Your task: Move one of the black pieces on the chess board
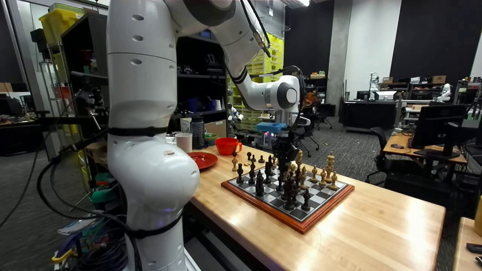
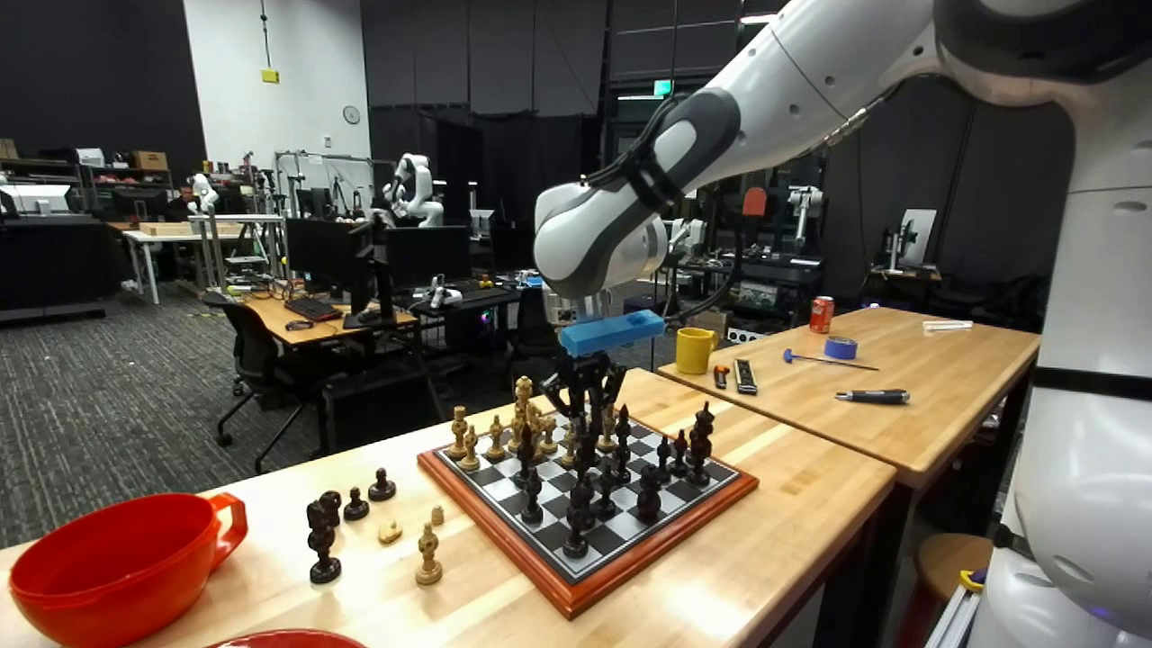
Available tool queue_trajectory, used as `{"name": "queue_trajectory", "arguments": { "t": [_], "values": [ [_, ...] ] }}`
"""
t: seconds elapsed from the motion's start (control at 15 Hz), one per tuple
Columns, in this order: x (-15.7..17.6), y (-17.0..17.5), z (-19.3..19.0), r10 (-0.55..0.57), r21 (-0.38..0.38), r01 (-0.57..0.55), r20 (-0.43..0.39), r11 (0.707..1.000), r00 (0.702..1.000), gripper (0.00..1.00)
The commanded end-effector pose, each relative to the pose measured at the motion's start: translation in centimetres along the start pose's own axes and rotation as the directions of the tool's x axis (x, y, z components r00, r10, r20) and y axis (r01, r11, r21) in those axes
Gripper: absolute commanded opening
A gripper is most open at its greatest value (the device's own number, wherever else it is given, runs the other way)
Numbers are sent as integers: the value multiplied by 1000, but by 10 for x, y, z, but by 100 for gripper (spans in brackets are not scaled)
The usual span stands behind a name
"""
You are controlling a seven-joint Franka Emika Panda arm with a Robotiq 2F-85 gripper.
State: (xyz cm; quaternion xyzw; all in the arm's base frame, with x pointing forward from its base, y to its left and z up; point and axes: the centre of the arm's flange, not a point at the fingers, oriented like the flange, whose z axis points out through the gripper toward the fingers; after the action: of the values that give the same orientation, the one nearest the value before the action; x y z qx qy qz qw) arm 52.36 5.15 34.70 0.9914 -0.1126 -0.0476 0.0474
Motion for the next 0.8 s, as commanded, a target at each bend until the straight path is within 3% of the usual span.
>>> {"name": "queue_trajectory", "arguments": {
  "t": [0.0,0.73],
  "values": [
    [10,3,-10,5,-17,-5,2,1000,1000,6],
    [33,12,-9,20,-18,-20,16,1000,1000,6]
  ]
}}
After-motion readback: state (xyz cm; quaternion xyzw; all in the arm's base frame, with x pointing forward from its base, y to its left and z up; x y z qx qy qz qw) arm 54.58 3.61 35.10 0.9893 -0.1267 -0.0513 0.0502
